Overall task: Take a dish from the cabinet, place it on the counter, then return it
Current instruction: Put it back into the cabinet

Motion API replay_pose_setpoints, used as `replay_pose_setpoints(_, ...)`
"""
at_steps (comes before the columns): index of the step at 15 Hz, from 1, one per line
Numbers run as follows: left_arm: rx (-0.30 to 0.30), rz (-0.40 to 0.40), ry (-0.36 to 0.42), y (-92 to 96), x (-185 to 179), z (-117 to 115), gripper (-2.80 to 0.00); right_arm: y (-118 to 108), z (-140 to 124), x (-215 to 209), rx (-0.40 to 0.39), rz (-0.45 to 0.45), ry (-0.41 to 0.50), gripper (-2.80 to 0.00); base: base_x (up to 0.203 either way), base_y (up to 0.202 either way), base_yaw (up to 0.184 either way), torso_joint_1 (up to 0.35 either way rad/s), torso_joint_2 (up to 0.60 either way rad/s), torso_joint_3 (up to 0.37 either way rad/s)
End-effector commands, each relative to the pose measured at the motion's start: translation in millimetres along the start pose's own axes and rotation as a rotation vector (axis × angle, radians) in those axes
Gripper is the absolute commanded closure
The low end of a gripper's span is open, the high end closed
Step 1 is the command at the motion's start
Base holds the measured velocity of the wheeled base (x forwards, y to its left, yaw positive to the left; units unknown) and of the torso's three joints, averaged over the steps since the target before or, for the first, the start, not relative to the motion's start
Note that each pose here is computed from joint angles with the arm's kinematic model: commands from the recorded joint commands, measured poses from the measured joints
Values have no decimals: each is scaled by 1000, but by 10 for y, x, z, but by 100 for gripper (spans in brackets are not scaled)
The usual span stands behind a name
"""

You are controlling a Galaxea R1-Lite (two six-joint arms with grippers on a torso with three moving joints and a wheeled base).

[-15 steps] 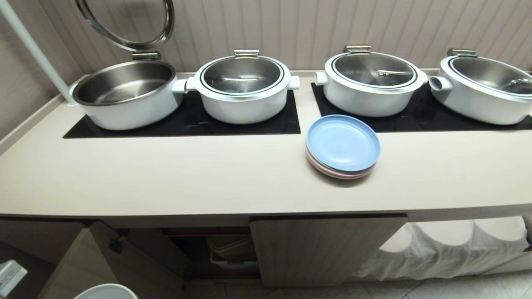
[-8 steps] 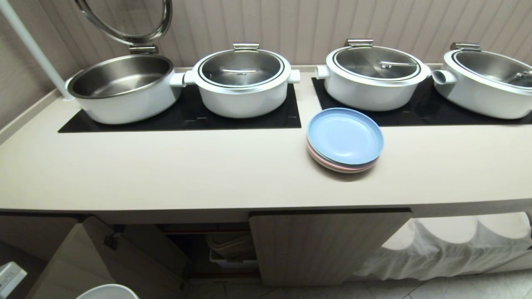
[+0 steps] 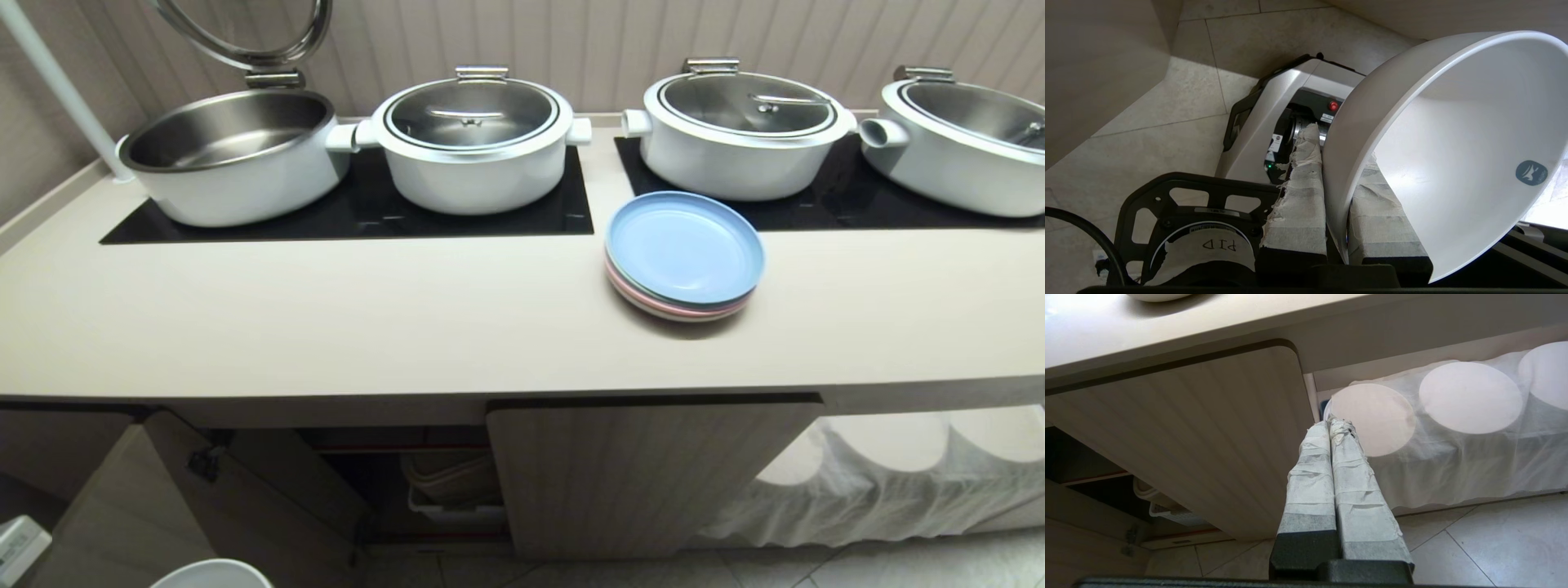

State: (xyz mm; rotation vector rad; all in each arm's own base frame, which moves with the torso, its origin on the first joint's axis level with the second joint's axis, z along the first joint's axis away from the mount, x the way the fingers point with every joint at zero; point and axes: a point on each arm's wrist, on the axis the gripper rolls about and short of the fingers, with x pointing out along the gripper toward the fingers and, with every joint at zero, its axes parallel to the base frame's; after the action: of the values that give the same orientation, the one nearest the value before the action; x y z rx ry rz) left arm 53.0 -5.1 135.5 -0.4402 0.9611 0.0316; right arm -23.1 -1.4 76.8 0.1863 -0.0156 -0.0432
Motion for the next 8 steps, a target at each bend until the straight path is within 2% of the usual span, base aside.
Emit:
replay_pose_setpoints(1, 0, -1, 6, -1, 2, -2, 0, 0, 1, 1, 1, 0, 1, 0, 0, 0, 0, -150, 318, 168)
replay_pose_setpoints(8, 6, -5, 9, -5, 3, -4, 0, 0, 1, 1, 1, 0, 1, 0, 0, 0, 0, -167, 344, 179)
